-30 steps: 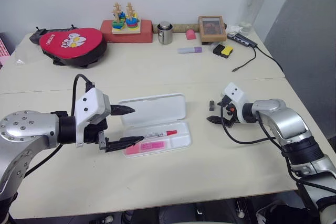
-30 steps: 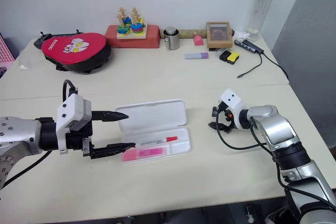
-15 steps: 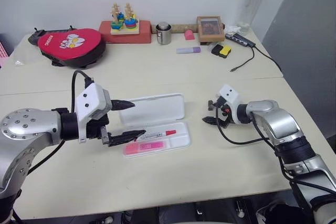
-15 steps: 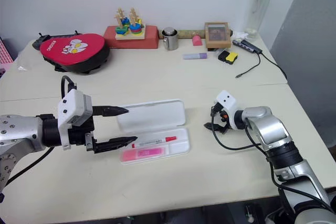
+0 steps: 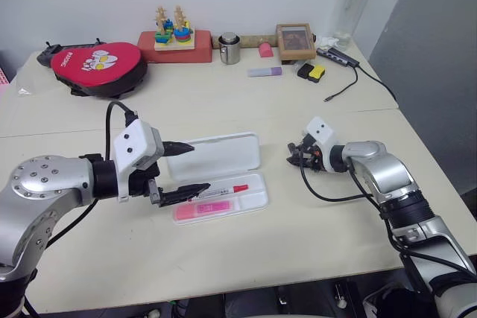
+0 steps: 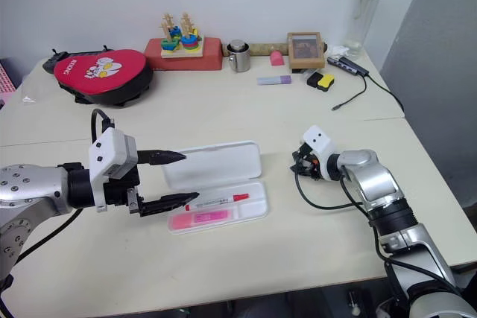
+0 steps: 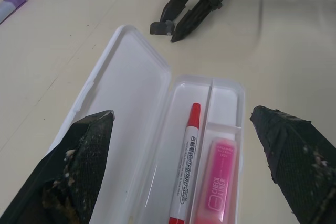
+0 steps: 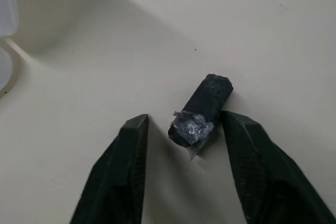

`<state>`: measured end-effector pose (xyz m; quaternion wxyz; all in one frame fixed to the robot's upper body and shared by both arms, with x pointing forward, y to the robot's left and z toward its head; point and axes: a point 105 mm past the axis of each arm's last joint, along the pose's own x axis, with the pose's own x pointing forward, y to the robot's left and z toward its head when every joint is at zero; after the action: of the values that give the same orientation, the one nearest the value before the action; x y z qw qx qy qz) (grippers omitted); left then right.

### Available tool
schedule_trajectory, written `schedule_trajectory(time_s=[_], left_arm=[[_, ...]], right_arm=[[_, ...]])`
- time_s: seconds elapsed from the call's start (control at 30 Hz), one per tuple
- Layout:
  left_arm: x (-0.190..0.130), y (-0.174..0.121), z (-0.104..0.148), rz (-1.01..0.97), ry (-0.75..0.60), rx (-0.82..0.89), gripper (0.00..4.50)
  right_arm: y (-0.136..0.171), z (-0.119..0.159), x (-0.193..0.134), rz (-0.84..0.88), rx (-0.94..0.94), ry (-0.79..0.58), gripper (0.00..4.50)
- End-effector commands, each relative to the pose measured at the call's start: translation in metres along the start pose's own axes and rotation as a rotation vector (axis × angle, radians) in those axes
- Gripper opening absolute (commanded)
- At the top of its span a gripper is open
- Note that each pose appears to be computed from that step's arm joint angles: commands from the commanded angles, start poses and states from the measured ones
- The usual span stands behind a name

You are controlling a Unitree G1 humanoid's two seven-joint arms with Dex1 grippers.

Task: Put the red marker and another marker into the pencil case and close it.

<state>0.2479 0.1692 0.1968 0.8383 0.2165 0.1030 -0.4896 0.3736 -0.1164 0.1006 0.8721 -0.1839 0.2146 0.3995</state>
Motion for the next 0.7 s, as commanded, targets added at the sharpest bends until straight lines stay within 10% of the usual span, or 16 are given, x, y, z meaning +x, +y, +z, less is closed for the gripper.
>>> schedule_trajectory(time_s=[0.03,0.2,0.7], left_arm=[[-0.001,0.003,0.005,0.018,-0.017,0.029,4.50],[-0.002,0.002,0.004,0.014,-0.011,0.022,4.50],[-0.018,-0.007,-0.007,-0.070,0.041,-0.034,4.50]], right_arm=[[-0.003,-0.005,0.000,-0.016,0.005,0.019,1.36],[-0.006,-0.005,-0.003,-0.021,0.001,0.019,0.31],[0.033,0.049,-0.058,0.271,-0.239,-0.163,0.27]])
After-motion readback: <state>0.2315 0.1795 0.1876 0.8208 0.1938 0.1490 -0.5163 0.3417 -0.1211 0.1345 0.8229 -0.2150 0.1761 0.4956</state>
